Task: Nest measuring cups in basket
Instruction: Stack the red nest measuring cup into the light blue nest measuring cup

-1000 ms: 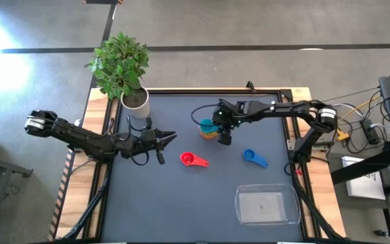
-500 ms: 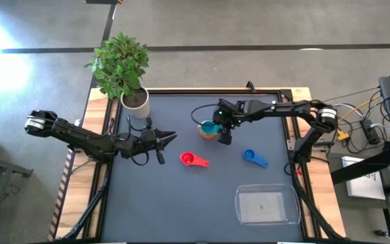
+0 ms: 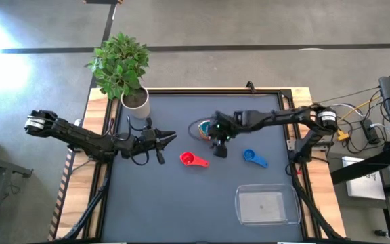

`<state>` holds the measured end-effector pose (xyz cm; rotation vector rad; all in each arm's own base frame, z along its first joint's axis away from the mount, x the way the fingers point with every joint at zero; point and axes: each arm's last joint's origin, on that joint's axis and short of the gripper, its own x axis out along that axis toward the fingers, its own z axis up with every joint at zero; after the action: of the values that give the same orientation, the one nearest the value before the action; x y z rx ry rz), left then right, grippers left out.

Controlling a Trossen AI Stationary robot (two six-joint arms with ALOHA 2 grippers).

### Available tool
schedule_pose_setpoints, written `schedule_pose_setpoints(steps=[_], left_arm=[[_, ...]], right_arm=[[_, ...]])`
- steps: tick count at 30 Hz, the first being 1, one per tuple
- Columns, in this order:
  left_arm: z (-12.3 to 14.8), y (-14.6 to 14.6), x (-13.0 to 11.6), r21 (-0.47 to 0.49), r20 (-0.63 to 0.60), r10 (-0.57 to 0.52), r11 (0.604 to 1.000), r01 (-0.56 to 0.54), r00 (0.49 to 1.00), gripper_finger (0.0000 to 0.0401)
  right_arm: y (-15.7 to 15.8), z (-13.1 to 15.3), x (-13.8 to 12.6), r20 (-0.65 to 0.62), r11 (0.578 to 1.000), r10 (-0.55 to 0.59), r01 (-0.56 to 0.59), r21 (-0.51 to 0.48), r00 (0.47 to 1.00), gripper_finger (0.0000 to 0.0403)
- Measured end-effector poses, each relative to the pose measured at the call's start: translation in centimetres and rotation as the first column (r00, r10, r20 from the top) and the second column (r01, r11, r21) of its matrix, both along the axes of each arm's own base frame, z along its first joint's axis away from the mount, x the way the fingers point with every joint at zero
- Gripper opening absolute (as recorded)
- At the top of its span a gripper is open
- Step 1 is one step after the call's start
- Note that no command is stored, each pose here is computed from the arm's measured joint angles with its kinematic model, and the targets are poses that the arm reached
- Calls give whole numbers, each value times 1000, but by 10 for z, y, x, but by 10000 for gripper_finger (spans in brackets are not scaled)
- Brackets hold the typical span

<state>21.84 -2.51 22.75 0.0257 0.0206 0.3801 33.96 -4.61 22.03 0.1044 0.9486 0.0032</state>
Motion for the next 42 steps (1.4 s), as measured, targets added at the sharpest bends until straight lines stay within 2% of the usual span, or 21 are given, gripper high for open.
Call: schedule_pose_setpoints(steps=[4, 8, 13, 18, 35, 42], left_arm=[[0, 0, 0, -2, 1, 0, 1000, 0, 1000, 40], [0, 0, 0, -2, 1, 0, 1000, 0, 1000, 40], [0, 0, 0, -5, 0, 0, 1000, 0, 1000, 40], [-1, 0, 0, -4, -6, 0, 1000, 0, 1000, 40], [-1, 0, 0, -7, -12, 0, 1000, 0, 1000, 40], [-2, 0, 0, -6, -15, 1, 1000, -1, 1000, 40]], right_arm=[[30, -3, 10, 31, 998, 8, -6, -58, 999, 262], [45, -13, 17, 34, 995, -27, 30, -91, 999, 262], [46, -36, 28, 9, 996, -69, 70, -63, 998, 268], [46, -54, 36, -10, 997, -37, 36, -64, 999, 275], [57, -68, 50, 58, 996, -87, 87, 12, 995, 288], [57, -83, 52, 21, 997, -77, 77, -1, 997, 289]])
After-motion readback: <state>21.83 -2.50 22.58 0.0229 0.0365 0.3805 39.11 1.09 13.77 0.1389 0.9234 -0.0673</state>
